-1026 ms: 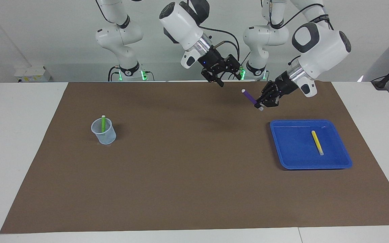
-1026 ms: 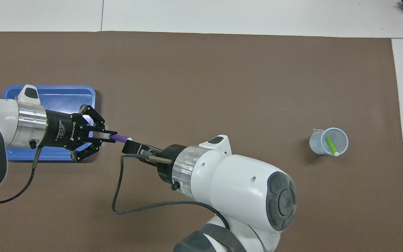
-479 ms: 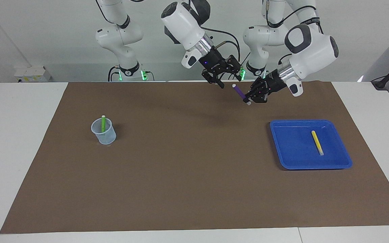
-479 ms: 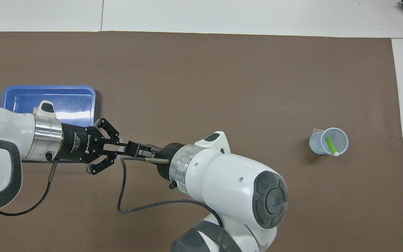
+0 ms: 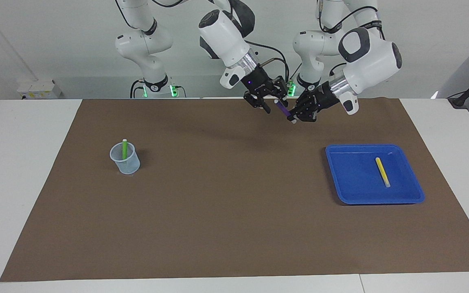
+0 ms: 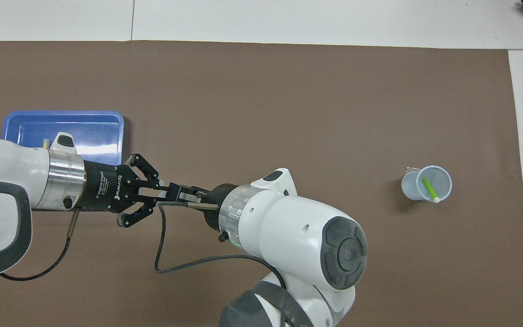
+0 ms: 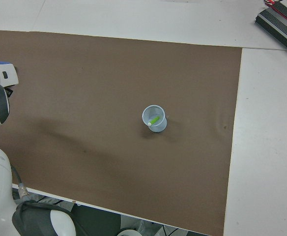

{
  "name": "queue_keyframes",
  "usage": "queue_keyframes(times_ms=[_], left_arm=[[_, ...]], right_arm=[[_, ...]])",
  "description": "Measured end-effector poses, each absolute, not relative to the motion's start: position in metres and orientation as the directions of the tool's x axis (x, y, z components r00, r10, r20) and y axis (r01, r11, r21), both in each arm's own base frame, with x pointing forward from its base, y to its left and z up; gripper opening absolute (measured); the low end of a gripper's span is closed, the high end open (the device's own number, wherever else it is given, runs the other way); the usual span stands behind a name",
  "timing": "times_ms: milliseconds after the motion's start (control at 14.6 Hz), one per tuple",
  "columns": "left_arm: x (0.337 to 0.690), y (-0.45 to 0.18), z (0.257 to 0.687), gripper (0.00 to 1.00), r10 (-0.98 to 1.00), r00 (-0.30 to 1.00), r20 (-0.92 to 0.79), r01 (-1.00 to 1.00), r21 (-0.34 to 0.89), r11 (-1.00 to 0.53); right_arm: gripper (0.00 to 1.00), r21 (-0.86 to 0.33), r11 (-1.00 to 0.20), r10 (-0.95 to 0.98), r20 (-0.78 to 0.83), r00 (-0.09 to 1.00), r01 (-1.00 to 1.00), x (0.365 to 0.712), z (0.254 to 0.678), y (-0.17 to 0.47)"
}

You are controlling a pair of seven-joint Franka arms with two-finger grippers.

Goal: Transfer and insert pens with both arms
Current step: 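Open the left gripper and pull the purple pen away with the right gripper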

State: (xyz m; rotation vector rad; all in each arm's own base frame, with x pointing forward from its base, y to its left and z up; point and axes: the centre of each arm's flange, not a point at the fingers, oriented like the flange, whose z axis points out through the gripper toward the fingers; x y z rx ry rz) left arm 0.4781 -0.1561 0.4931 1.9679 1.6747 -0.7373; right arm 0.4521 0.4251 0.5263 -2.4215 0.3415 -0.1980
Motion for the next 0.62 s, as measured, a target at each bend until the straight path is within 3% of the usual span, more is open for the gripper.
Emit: queue_keyframes(times_ms=[410, 479, 616], left_arm=[[0.4781, -0.1562, 0.4932, 0.17, 0.745, 0.116, -0.656, 0.987, -0.005, -0.158], [0.4781, -0.1562, 0.4932, 0.17, 0.745, 0.116, -0.657, 0.987, -0.005, -0.158], [0.4781, -0.1562, 0.4933, 0.17, 0.745, 0.115, -0.657, 0.987, -0.005, -0.158]], right_arm=[[0.70, -0.647, -0.741, -0.281, 0.053, 0.958, -0.182, 0.4460, 0.5261, 0.4315], [0.63, -0.647, -0.741, -0.280, 0.052, 0.959, -0.181, 0.4457, 0.5261, 0.4319], [0.60, -0.646, -0.741, -0.280, 0.052, 0.959, -0.181, 0.4457, 0.5259, 0.4319]])
